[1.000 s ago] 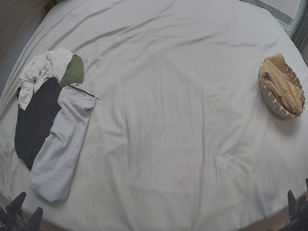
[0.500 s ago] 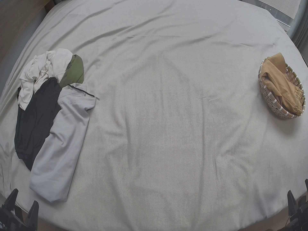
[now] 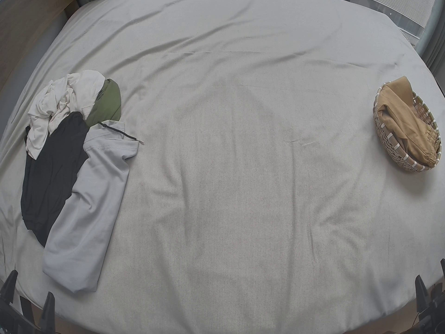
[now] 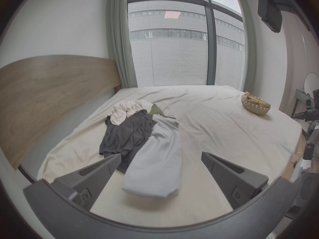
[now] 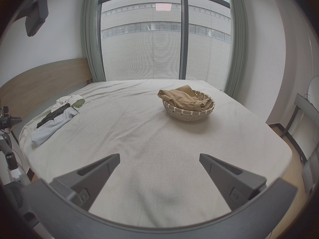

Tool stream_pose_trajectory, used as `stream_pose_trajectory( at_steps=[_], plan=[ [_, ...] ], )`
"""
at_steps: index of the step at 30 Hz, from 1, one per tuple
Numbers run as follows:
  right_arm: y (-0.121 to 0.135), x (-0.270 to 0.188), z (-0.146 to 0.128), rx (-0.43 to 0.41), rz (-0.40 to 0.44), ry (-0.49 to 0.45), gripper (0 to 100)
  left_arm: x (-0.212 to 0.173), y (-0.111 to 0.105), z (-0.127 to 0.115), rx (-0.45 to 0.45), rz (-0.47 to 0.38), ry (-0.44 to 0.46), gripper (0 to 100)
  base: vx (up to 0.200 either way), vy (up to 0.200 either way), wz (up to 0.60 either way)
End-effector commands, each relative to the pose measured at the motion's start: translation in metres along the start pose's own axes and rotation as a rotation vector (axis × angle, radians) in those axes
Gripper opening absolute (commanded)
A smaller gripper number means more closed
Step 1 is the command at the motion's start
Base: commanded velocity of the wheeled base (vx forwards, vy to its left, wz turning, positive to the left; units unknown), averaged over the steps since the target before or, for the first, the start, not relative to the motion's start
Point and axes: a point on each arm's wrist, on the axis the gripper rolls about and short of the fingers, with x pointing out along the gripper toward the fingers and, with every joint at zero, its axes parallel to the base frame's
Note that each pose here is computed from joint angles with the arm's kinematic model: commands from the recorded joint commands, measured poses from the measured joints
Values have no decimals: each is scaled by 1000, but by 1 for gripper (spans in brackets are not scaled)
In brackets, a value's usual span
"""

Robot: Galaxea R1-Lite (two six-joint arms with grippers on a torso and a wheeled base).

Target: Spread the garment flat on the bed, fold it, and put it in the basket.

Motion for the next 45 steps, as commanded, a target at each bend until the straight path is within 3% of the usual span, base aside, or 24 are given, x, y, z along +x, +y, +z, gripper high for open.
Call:
stream_pose_trajectory(
  at_steps=[1, 5, 8, 45],
  plan=[
    [0, 1, -5, -14, 2, 9, 100, 0, 0, -5, 1, 8, -5, 100, 0, 0, 0],
    [0, 1, -5, -22, 4, 7, 100, 0, 0, -5, -8, -2, 2, 100, 0, 0, 0],
    [0, 1, -5, -3, -1, 10, 100, -1, -1, -15, -65, -1, 97, 100, 0, 0, 0],
    [0, 1, -5, -3, 2, 10, 100, -1, -1, -13, -71, 3, 72, 100, 0, 0, 0]
  ],
)
